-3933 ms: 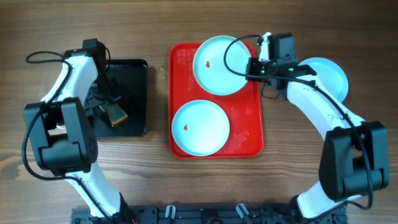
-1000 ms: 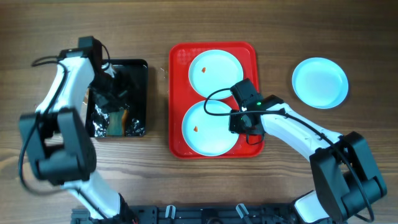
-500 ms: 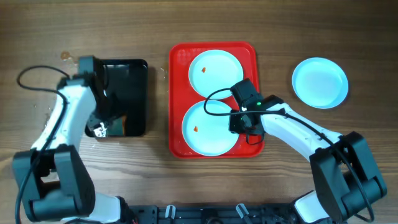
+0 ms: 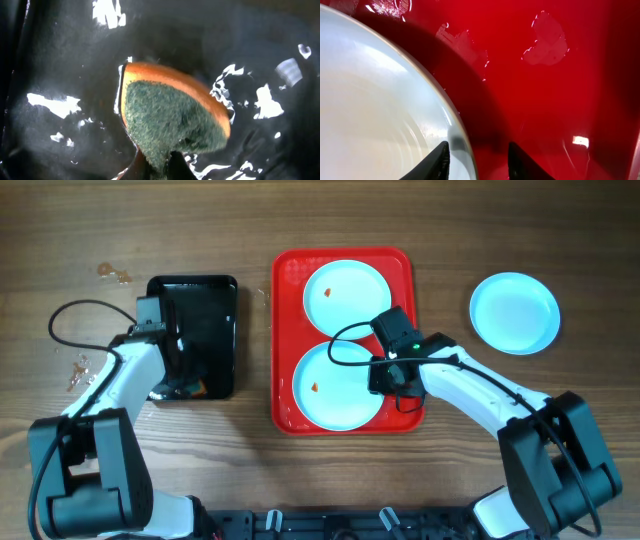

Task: Clean dirty plates on tray and stack at the side

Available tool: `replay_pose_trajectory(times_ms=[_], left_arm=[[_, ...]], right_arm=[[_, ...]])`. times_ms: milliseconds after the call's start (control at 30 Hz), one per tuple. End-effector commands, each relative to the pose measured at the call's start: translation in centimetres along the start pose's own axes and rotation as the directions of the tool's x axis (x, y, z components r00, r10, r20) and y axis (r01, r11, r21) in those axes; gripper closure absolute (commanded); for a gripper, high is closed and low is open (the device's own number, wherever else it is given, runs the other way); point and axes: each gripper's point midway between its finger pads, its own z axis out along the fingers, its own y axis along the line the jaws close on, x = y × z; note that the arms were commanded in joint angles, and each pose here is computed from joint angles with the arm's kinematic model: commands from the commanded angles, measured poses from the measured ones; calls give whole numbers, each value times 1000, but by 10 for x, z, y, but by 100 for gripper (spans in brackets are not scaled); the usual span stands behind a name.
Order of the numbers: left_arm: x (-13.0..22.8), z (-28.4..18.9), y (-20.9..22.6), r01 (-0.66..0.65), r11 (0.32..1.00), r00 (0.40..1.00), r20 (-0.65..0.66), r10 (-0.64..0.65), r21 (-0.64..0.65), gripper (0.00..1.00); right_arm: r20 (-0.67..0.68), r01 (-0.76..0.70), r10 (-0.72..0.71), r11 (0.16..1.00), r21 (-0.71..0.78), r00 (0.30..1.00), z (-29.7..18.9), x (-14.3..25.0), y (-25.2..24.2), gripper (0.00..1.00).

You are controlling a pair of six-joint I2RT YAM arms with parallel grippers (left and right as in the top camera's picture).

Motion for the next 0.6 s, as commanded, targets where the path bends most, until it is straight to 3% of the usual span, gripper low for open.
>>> replay_pose_trajectory(times_ms=[0, 100, 167, 200, 367, 533, 567], left_arm=[[-38, -34, -22, -18, 995, 992, 127, 5, 98, 82], [-36, -31, -22, -33, 995, 993, 116, 22, 93, 67], [-32, -27, -20, -42, 995, 995, 98, 33, 86, 46], [-30, -26, -20, -41, 996, 995, 89, 33, 84, 45], [-13, -10, -3, -35, 999, 998, 56, 35, 8, 57], [-17, 3, -8, -36, 998, 992, 119, 31, 42, 96], [-19, 3, -10, -38, 998, 992, 125, 31, 53, 96]], right_arm=[[-7, -2, 2, 1000, 4, 1000, 2, 2, -1, 61], [-7, -1, 1, 1000, 4, 1000, 2, 2, -1, 61], [-6, -1, 1, 1000, 3, 1000, 2, 2, -1, 62], [-5, -1, 1, 1000, 2, 1000, 2, 2, -1, 62], [-5, -1, 1, 1000, 2, 1000, 2, 2, -1, 61], [-5, 0, 0, 1000, 2, 1000, 2, 2, -1, 62], [-5, 0, 0, 1000, 2, 1000, 2, 2, -1, 62]])
